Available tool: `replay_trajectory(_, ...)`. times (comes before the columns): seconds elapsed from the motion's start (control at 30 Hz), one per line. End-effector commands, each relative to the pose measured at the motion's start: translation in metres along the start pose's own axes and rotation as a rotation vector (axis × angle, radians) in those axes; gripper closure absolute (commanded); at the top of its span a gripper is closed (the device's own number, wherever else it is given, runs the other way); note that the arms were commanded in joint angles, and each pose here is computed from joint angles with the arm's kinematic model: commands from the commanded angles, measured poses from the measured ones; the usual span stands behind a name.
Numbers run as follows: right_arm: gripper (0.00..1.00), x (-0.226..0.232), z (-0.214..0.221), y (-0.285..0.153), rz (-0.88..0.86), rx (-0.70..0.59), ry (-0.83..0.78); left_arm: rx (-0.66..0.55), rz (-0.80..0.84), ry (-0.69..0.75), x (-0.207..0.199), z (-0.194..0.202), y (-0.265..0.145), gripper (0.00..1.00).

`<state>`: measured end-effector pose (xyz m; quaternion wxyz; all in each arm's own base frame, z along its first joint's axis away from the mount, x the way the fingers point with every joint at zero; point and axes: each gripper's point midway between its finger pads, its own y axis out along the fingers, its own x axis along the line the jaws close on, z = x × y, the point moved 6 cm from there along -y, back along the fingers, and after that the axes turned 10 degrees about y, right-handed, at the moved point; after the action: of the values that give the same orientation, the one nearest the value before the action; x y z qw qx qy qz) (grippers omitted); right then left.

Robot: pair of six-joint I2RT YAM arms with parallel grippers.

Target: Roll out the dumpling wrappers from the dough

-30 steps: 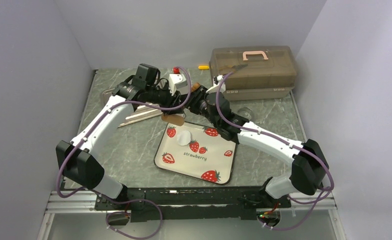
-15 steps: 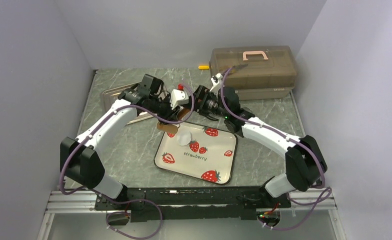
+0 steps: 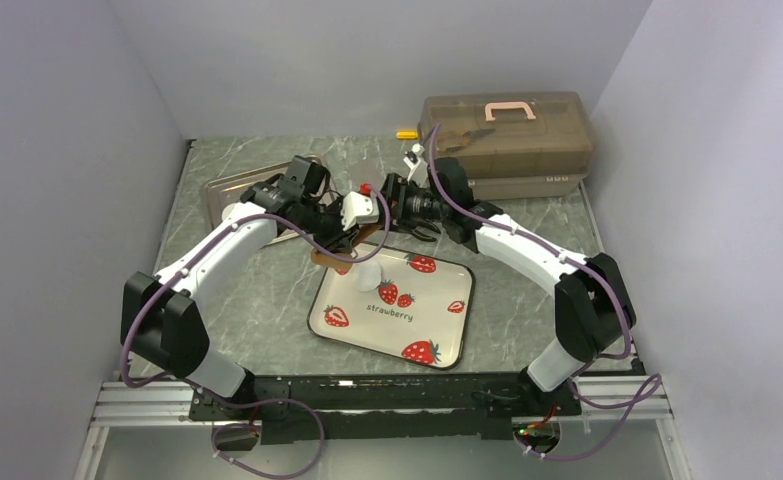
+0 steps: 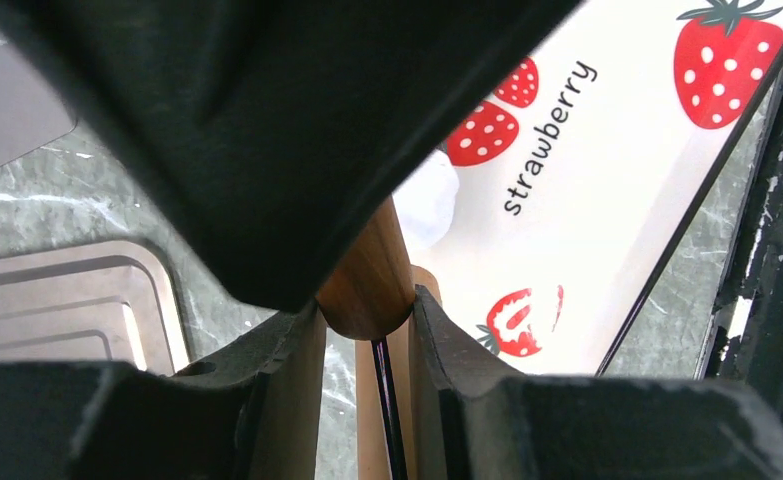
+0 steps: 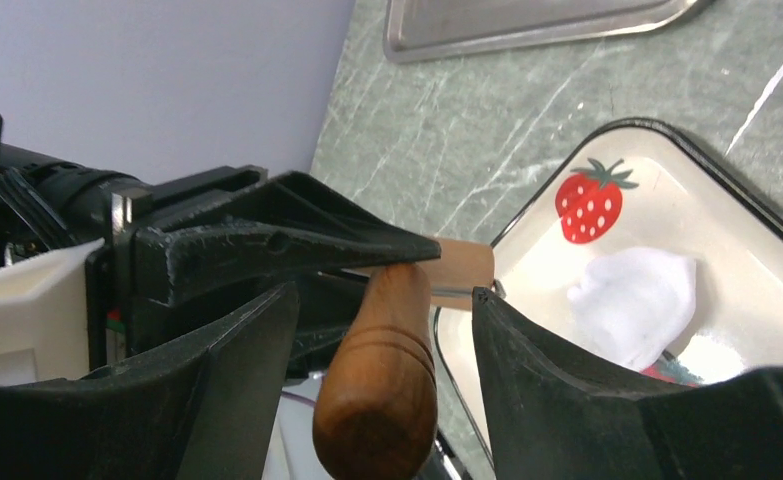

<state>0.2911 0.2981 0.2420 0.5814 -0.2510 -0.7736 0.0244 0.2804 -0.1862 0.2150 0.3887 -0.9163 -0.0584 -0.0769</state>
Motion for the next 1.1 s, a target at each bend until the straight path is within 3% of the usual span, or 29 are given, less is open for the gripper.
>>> replay_trajectory(0.0, 0.32, 0.006, 0.005, -0.006, -0.007, 0.07, -0.007, -0.022, -0.038, 0.044, 0.006, -0.006, -0.002, 1.0)
replay_trajectory(0.53, 0.54, -0.002, -0.003, 0.009, 0.004, 0.04, -0.013, -0.039, -0.036, 0.033, 0.004, -0.011, -0.003, 1.0)
replay_trajectory(0.67, 0.87, -0.008, -0.001, 0.006, 0.021, 0.043, -0.014, -0.055, -0.021, 0.017, 0.001, -0.012, -0.002, 1.0)
replay_trajectory(0.73, 1.0, -0.009, -0.003, 0.003, -0.001, 0.033, -0.011, -0.052, -0.035, -0.007, 0.002, -0.012, -0.002, 0.84)
replay_trajectory(0.77, 1.0, -0.009, -0.002, 0.001, -0.006, 0.034, -0.01, -0.05, -0.048, -0.024, 0.004, -0.012, -0.003, 0.72)
replay_trajectory(0.8, 1.0, -0.008, -0.002, -0.002, -0.013, 0.035, -0.017, -0.045, -0.06, -0.035, 0.005, -0.012, -0.004, 0.55)
replay_trajectory(0.87, 1.0, -0.004, -0.002, -0.009, -0.03, 0.032, -0.052, -0.028, -0.084, -0.064, 0.009, -0.012, -0.007, 0.04)
replay_trajectory(1.07, 1.0, 0.02, -0.006, -0.04, -0.042, -0.038, -0.307, 0.015, -0.142, -0.21, 0.017, -0.012, -0.03, 0.01)
